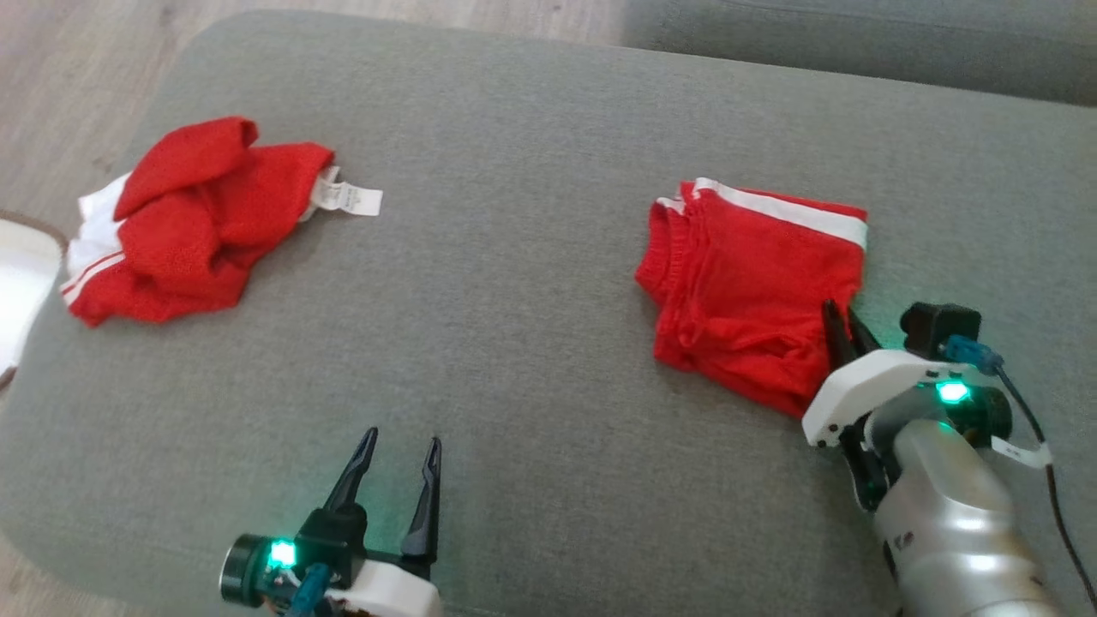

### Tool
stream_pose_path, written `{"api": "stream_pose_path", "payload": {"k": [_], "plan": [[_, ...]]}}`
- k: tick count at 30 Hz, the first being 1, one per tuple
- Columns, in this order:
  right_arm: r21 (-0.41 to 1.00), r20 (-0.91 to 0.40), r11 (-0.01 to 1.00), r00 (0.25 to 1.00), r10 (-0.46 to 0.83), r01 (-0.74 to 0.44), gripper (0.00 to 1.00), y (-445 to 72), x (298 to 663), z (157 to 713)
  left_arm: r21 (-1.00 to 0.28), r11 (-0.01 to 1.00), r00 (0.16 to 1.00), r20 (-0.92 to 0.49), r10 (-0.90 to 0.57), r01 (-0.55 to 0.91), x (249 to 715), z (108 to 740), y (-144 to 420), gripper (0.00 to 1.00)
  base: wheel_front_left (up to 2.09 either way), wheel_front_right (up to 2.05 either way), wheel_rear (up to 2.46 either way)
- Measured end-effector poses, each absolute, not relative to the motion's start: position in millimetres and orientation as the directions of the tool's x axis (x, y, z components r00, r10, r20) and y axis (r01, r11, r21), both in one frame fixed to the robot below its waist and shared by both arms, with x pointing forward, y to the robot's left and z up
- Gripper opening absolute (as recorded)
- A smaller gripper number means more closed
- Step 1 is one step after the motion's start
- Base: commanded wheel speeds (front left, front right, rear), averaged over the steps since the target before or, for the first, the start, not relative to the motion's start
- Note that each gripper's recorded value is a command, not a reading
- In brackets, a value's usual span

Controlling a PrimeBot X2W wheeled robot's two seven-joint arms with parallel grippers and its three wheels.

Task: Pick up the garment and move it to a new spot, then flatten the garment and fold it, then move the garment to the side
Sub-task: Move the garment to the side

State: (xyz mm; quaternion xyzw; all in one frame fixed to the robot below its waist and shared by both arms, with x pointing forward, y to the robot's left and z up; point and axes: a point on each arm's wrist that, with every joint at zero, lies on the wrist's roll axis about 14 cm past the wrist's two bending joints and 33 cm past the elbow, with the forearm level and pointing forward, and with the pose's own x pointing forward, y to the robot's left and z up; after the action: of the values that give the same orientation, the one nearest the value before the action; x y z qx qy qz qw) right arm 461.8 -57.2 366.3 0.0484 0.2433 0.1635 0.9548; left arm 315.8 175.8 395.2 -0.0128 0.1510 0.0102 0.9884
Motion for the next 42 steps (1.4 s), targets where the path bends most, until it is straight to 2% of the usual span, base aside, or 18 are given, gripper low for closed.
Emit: {"api": "stream_pose_path", "payload": {"k": [6, 13, 20, 28, 32, 38, 42], "plan": [[0.184, -0.431, 0.964, 0.865, 0.257, -0.194, 0.00, -92, 452, 370, -0.039, 0.996, 0.954, -0.286, -0.091, 0.083, 333, 396, 145, 1.00, 0.00, 0.00, 0.00], [0.178, -0.447, 0.984, 0.888, 0.110, -0.032, 0.00, -159, 410, 367, -0.093, 0.939, 0.920, -0.186, -0.344, 0.332, 373, 423, 62, 1.00, 0.00, 0.00, 0.00], [0.171, -0.462, 0.975, 0.886, -0.050, 0.145, 0.00, -219, 357, 364, -0.134, 0.800, 0.793, -0.112, -0.599, 0.585, 377, 443, -35, 1.00, 0.00, 0.00, 0.00], [0.166, -0.460, 0.938, 0.865, -0.199, 0.304, 0.00, -266, 316, 366, -0.166, 0.672, 0.664, -0.110, -0.740, 0.721, 360, 439, -95, 1.00, 0.00, 0.00, 0.00], [0.125, -0.463, 0.946, 0.861, -0.211, 0.299, 0.00, -275, 323, 367, -0.188, 0.675, 0.659, -0.145, -0.738, 0.714, 360, 425, -93, 1.00, 0.00, 0.00, 0.00], [-0.054, -0.391, 0.979, 0.898, -0.203, 0.198, 0.00, -308, 385, 407, -0.187, 0.722, 0.702, -0.170, -0.691, 0.666, 368, 415, -72, 1.00, 0.00, 0.00, 0.00], [-0.171, -0.384, 0.967, 0.891, -0.240, 0.187, 0.00, -342, 416, 428, -0.174, 0.752, 0.734, -0.167, -0.658, 0.635, 380, 415, -56, 1.00, 0.00, 0.00, 0.00]]}}
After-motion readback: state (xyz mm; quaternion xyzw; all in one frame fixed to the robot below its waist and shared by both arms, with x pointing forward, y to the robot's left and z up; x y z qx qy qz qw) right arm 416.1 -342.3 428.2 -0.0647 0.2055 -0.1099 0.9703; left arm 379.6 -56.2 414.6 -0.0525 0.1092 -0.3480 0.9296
